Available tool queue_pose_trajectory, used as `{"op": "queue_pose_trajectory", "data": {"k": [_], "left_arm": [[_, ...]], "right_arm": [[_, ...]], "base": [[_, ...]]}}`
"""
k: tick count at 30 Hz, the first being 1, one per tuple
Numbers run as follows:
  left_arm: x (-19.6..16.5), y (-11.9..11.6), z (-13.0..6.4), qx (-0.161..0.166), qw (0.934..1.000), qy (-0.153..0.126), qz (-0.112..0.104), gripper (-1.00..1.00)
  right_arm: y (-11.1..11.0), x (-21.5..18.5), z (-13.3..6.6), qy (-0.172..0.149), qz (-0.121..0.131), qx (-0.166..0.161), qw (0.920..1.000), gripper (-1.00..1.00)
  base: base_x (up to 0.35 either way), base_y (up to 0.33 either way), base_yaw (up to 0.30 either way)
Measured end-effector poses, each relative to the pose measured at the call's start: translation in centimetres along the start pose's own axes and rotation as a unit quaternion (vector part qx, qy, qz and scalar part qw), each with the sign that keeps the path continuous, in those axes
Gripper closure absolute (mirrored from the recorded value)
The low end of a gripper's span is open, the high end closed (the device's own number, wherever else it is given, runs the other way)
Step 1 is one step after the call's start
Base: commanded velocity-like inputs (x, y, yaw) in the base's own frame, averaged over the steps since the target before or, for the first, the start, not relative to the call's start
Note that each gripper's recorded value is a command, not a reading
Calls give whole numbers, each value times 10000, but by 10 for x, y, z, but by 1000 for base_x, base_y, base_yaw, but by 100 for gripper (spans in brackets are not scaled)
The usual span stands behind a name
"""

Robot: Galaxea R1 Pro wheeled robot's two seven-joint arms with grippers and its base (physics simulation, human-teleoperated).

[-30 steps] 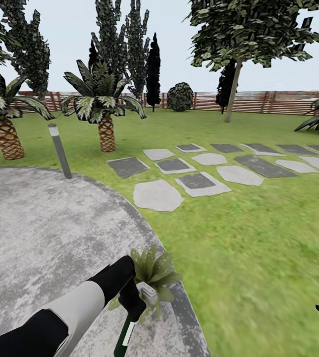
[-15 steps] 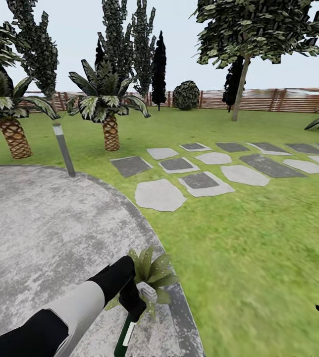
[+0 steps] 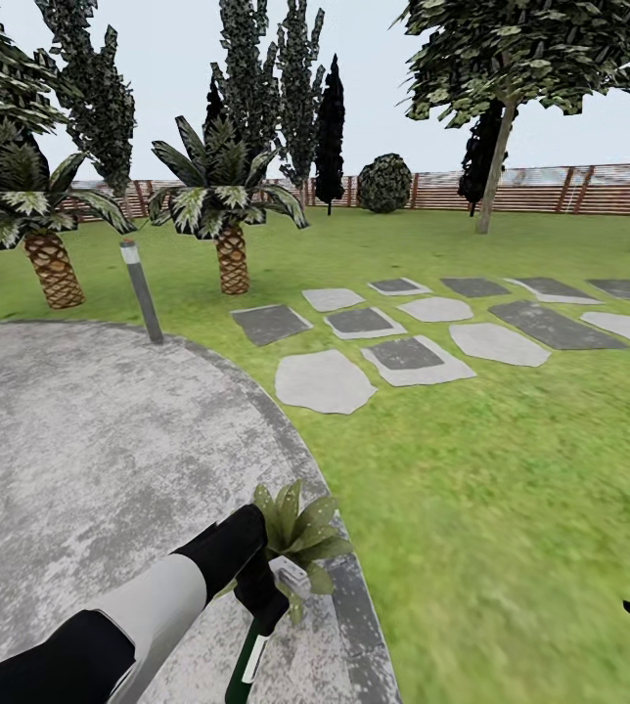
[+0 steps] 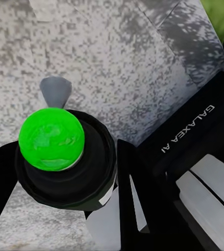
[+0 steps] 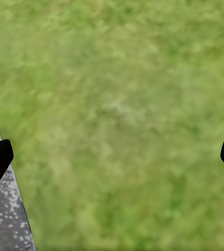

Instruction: Pick up the pesticide atomizer in the garden and spray insectifuge to fully cover both potted plants in the garden.

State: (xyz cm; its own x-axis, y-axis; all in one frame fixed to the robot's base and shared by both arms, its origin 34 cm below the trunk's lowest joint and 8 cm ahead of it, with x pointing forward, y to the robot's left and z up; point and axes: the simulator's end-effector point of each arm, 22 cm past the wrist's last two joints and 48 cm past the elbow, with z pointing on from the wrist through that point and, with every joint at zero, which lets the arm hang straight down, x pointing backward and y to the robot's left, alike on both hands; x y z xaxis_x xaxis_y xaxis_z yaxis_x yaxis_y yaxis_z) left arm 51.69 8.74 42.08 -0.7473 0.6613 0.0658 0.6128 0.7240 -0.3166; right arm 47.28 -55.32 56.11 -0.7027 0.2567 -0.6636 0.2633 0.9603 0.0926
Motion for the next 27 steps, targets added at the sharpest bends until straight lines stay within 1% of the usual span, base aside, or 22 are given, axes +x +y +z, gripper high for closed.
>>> {"op": "queue_pose_trajectory", "data": {"k": [13,19,24,27], "left_arm": [[2,0,2,6,10000,18,-13,100],[2,1,2,6,10000,17,-14,100],[2,1,2,-3,10000,18,-11,100],[2,1,1,3,10000,15,-16,100]], "right_arm": [[0,0,0,2,-2,1,10000,-100],[0,0,0,4,-2,3,10000,-100],[0,0,0,5,-1,3,10000,-100],[0,0,0,4,-2,1,10000,-100]], "base": [[-7,0,0],[-259,75,0],[-272,218,0],[-163,273,0]]}}
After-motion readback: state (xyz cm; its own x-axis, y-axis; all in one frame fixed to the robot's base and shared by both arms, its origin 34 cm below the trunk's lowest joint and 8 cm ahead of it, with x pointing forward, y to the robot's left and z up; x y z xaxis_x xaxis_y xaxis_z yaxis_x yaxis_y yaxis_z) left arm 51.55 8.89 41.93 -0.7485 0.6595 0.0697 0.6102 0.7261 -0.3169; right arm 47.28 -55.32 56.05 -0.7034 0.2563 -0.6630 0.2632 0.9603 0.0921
